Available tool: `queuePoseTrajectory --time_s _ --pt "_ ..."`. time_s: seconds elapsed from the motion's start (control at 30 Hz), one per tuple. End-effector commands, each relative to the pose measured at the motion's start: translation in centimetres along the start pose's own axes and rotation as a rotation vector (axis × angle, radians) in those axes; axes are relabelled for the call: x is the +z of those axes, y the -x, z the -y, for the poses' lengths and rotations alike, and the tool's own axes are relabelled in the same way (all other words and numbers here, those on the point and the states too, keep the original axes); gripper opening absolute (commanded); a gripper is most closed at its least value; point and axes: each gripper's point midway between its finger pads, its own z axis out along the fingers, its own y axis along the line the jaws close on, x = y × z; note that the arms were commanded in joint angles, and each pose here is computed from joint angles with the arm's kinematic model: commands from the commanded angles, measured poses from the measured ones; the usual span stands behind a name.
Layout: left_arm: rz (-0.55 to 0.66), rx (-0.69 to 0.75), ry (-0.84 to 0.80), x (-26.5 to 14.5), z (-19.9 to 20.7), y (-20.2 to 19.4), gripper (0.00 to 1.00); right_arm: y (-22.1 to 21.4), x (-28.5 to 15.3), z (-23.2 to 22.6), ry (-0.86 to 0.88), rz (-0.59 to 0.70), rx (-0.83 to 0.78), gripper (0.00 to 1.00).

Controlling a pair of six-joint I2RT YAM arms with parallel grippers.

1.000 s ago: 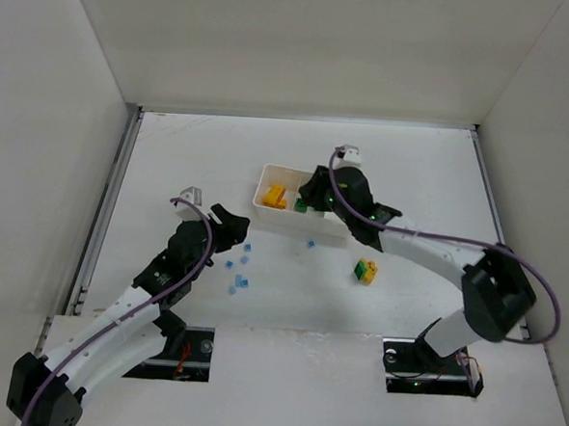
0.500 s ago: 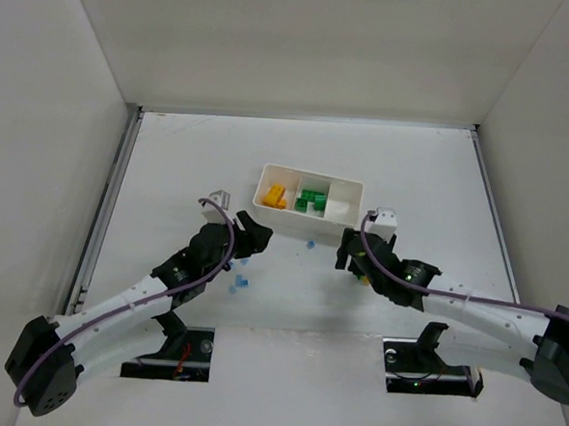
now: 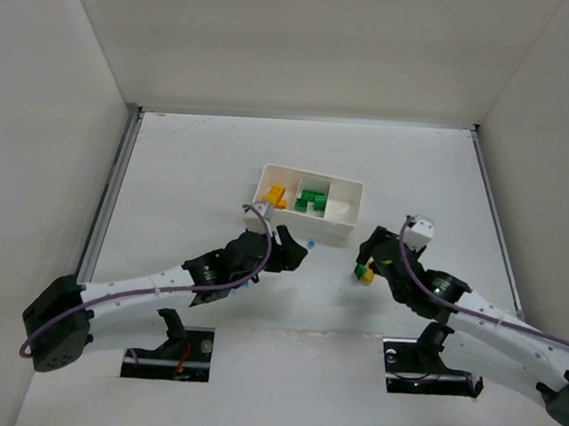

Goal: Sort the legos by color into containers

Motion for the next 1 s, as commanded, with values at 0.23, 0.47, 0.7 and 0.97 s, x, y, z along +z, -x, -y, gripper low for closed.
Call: queuePoseTrajectory --time_s 0.23,0.47,0.7,0.97 --pt "-0.039 0.184 -0.152 4.7 10.5 -3.4 0.6 6.5 0.4 4.8 0.047 0.191 0.394 0.35" --pt "-0.102 0.268 -0.061 8.8 11.9 -6.1 0.57 6.5 0.8 6.1 0.047 0.205 0.418 0.54" --pt "-0.118 0.363 0.056 10.8 11.8 -8.1 0.51 5.9 1.1 6.1 0.062 0.204 0.414 0.6" --pt "-0.15 0.43 0.072 12.3 11.7 -10.6 0.54 5.9 1.1 6.4 0.073 0.222 0.417 0.72"
